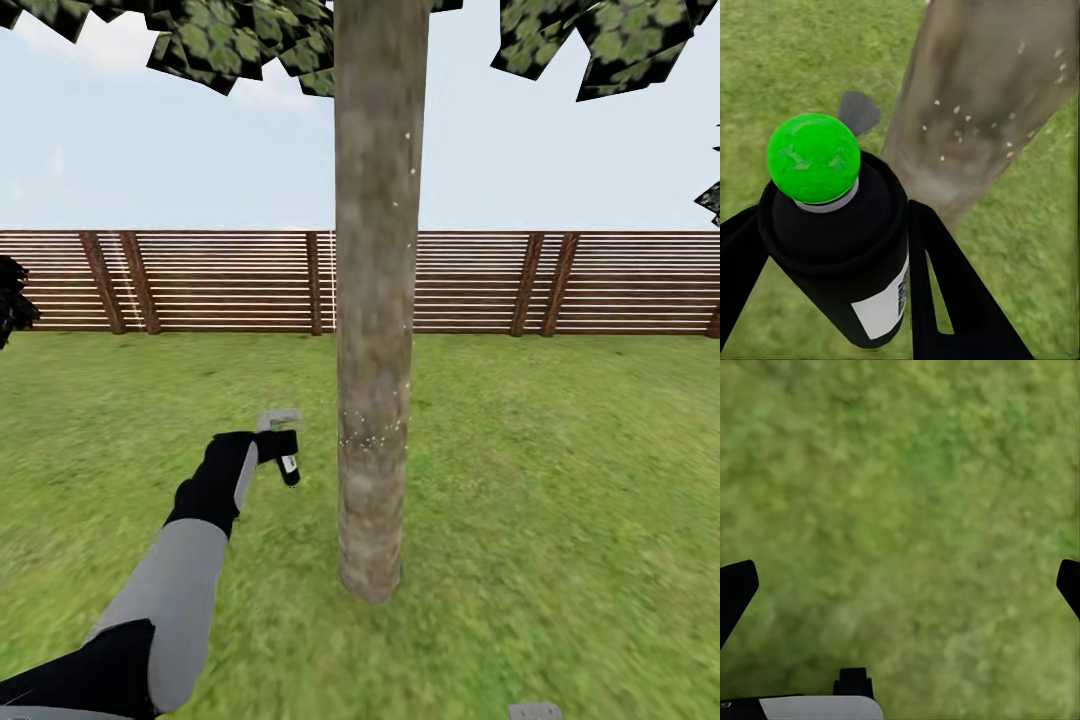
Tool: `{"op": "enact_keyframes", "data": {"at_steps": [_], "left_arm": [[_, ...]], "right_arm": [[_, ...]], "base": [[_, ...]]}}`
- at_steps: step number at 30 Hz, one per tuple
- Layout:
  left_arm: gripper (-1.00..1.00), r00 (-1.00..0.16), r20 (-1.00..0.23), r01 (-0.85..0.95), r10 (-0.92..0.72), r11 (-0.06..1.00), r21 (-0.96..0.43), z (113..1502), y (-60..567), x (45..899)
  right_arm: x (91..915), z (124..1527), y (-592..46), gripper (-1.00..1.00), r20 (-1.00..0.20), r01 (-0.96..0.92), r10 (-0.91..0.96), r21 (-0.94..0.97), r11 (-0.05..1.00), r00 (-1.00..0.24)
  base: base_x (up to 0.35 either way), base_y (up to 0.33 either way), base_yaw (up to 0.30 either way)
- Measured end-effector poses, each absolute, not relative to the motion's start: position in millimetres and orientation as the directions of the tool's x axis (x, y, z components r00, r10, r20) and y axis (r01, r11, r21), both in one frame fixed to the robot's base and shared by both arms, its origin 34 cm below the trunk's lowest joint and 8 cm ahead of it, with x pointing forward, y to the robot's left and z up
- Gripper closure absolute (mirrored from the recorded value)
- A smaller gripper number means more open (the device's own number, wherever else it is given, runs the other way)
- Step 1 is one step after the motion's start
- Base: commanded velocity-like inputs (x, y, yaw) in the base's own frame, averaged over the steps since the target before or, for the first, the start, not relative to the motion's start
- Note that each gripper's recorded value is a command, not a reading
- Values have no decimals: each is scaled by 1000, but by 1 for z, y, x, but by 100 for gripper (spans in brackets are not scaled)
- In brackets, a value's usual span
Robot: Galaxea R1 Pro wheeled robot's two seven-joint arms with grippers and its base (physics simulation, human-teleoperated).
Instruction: In the garden, pick up the pesticide atomizer on the floor and spray pesticide onto both trees until each tree trunk is fully covered.
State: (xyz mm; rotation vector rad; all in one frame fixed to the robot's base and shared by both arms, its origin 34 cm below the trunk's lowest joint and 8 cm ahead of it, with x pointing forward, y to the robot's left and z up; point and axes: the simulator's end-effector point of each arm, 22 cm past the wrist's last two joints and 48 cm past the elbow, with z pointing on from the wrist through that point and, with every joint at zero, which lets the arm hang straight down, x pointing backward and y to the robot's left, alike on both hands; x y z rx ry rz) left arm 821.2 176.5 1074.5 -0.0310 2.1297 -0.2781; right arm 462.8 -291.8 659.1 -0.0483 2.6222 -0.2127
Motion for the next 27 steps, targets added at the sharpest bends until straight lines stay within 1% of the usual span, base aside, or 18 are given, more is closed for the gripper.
{"op": "enact_keyframes", "data": {"at_steps": [2, 4, 6, 9, 11, 14, 20, 24, 27], "left_arm": [[100, -575, -808, 85, -132, 972, -219, 1081, 175, 821], [100, -581, -804, 88, -131, 971, -222, 1094, 174, 825], [100, -552, -824, 114, -126, 968, -224, 1145, 166, 845], [100, -529, -841, 135, -114, 967, -216, 1181, 160, 858], [100, -490, -864, 154, -111, 965, -211, 1229, 157, 869], [100, -495, -863, 160, -105, 965, -208, 1261, 156, 871], [100, -417, -904, 198, -92, 962, -189, 1362, 148, 878], [100, -392, -910, 239, -133, 941, -240, 1391, 136, 877], [100, -389, -907, 256, -161, 927, -274, 1397, 130, 877]], "right_arm": [[463, 659, -292, -100, -483, 5, -74, -160, 987, -872], [463, 659, -292, -100, -484, 4, -74, -160, 987, -872], [463, 659, -292, -100, -484, 4, -74, -159, 987, -872], [463, 659, -291, -100, -484, 4, -75, -159, 987, -872], [463, 659, -291, -100, -484, 3, -75, -159, 987, -872], [463, 659, -291, -100, -484, 3, -75, -158, 987, -872], [462, 658, -290, -100, -482, 2, -75, -158, 987, -873], [461, 658, -290, -100, -481, 2, -75, -158, 987, -874], [462, 658, -290, -100, -479, 1, -75, -158, 987, -874]], "base": [[0, 0, 0], [0, 0, 0], [0, 0, 0], [0, 0, 0], [0, 0, 0], [0, 0, 0], [0, 0, 0], [0, 0, 0], [-158, 35, 0]]}}
